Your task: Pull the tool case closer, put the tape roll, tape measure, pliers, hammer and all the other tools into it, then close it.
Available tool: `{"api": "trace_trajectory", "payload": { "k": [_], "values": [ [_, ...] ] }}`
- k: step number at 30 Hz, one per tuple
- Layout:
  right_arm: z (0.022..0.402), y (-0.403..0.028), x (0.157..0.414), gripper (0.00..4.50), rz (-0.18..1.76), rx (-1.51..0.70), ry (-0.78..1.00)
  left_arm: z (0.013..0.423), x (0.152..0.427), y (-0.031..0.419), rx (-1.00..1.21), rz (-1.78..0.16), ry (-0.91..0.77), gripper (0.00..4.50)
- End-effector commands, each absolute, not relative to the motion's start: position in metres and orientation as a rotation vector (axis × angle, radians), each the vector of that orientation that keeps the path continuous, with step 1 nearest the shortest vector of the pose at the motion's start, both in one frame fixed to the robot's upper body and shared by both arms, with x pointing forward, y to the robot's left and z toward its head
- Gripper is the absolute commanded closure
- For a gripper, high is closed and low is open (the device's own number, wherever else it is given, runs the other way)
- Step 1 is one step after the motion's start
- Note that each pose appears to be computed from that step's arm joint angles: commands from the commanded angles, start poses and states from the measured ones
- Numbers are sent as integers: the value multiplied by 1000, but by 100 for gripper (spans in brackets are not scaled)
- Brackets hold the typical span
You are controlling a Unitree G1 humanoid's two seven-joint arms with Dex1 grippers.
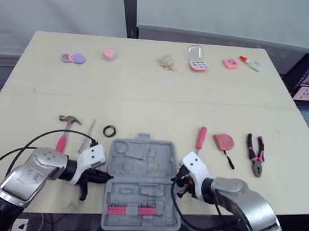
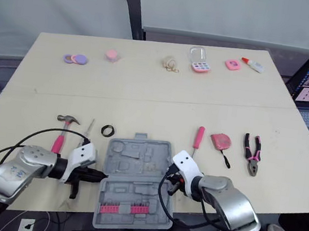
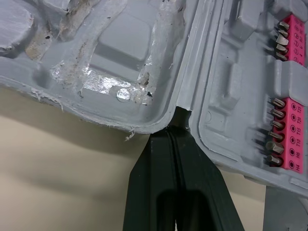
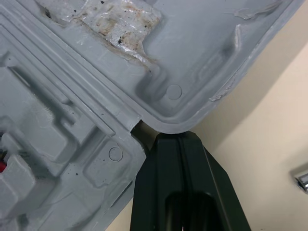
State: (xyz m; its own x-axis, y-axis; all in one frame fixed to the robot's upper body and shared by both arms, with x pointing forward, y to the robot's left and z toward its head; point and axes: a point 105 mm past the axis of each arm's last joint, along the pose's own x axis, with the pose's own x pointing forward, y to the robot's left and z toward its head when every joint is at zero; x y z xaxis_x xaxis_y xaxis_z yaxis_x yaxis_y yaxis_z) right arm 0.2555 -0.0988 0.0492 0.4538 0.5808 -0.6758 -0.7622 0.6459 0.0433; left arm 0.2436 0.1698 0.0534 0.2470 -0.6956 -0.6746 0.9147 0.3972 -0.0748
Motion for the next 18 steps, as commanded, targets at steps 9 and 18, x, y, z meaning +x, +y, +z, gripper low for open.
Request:
{"api": "trace_trajectory", "payload": {
  "k": [9, 18],
  "values": [
    [55, -93, 252, 447, 876, -286, 682, 62, 248, 166, 389, -1142, 647, 450],
    [61, -102, 253, 447, 850, -303, 674, 66, 248, 182, 384, -1092, 673, 450]
  ]
}}
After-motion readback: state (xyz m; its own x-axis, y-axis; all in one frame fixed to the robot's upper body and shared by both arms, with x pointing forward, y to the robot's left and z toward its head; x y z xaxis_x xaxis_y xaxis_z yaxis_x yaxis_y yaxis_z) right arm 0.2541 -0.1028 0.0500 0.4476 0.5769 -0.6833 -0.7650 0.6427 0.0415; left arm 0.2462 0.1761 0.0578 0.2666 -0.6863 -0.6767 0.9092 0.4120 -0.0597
